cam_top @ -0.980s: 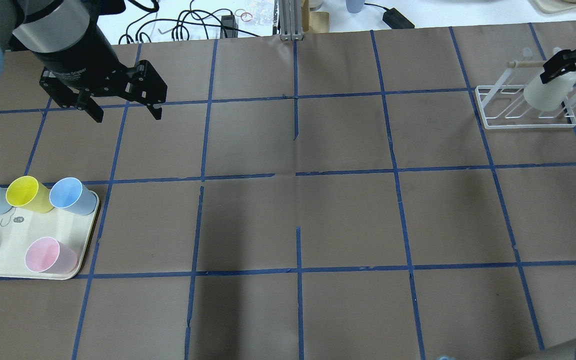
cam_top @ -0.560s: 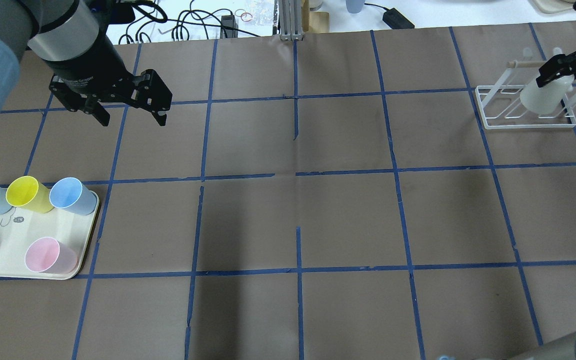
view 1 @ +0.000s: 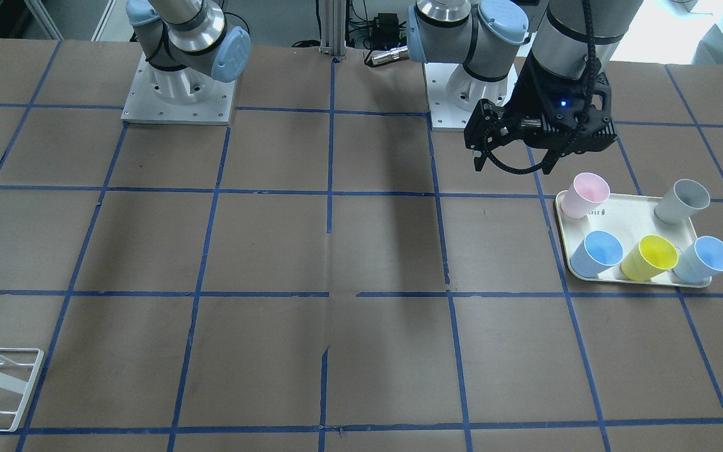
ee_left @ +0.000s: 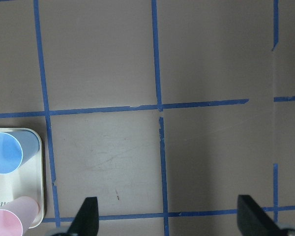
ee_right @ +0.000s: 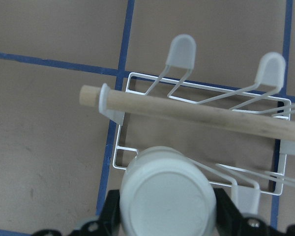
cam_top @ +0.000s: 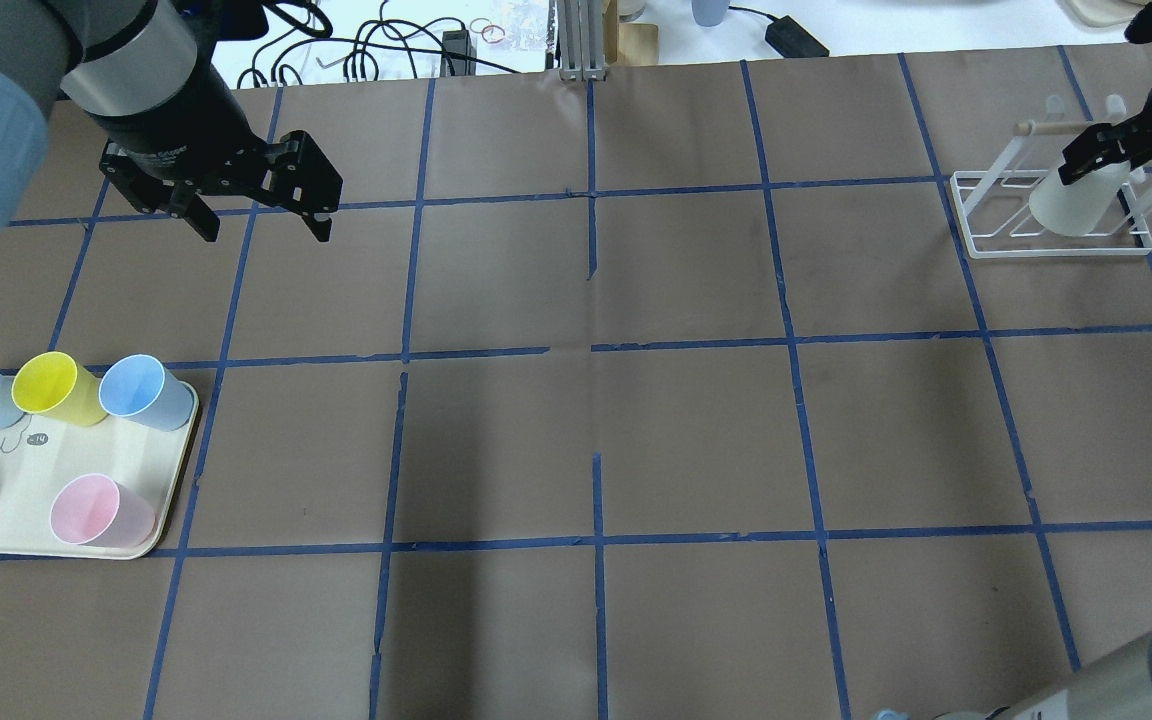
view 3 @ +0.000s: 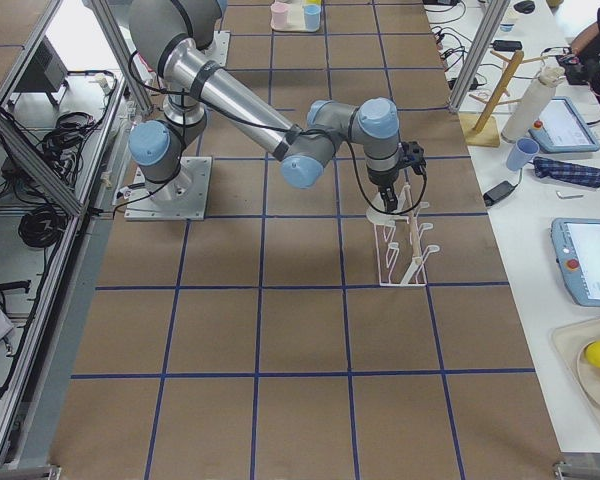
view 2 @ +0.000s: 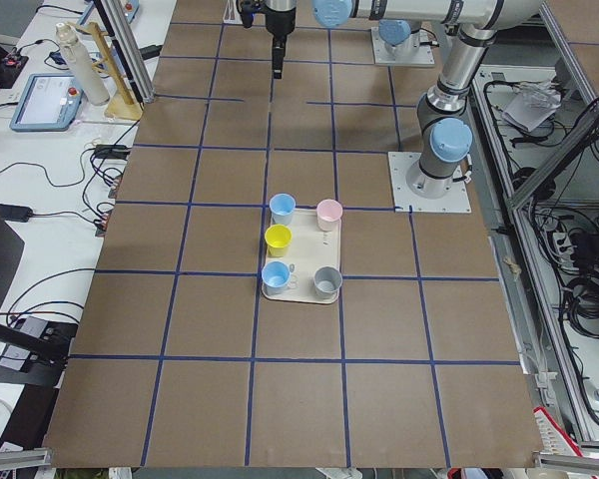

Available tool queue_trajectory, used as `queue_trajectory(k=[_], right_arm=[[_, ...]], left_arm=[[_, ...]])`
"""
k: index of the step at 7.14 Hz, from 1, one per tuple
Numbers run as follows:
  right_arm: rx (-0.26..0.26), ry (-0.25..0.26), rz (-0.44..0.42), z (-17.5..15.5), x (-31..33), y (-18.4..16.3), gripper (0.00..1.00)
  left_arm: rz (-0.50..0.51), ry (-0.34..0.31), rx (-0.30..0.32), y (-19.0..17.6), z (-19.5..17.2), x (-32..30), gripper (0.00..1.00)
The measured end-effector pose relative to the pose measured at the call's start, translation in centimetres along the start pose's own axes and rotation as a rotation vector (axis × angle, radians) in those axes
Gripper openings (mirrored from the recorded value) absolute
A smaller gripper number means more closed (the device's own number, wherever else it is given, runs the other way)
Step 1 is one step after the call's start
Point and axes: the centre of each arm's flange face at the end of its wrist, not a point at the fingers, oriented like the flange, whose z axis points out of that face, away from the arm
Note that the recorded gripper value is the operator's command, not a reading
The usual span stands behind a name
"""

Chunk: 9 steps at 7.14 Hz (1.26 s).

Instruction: Transfer IKEA cup to right arm and place on rack

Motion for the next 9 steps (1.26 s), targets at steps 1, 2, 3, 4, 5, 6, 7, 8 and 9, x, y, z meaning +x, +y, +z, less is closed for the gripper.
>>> queue_trajectory(k=[1, 2, 3, 4, 5, 6, 7, 8, 9], right_arm=[[-0.003, -0.003, 0.012, 0.3, -0.1, 0.0, 0.13], [-0.005, -0.007, 0.029, 0.5, -0.2, 0.0, 0.19], [-0.006, -0.008, 0.042, 0.6, -0.3, 0.0, 0.31], [-0.009, -0.009, 0.048, 0.8, -0.3, 0.0, 0.38], [-0.015, -0.009, 0.051, 1.0, -0.3, 0.1, 0.43], [-0.022, -0.009, 0.053, 1.3, -0.3, 0.1, 0.51], [-0.028, -0.010, 0.054, 1.7, -0.2, 0.2, 0.96], [-0.031, -0.012, 0.055, 1.8, -0.2, 0.2, 1.00], [-0.031, -0.013, 0.056, 1.8, -0.3, 0.2, 1.00]], left_arm=[[-0.001, 0.001, -0.001, -0.1, 0.1, 0.0, 1.00], [-0.001, 0.001, -0.001, -0.1, 0.1, 0.0, 1.00], [-0.002, 0.002, 0.000, -0.1, 0.0, 0.0, 1.00], [-0.003, 0.004, 0.002, -0.2, 0.0, -0.1, 1.00], [-0.005, 0.007, 0.003, -0.2, -0.1, -0.1, 1.00], [-0.010, 0.009, -0.001, -0.1, 0.0, -0.4, 1.00], [-0.014, 0.009, -0.005, 0.0, 0.0, -0.5, 1.00], [-0.017, 0.008, -0.007, 0.0, 0.0, -0.6, 1.00], [-0.019, 0.009, -0.007, 0.1, 0.0, -0.6, 1.00]])
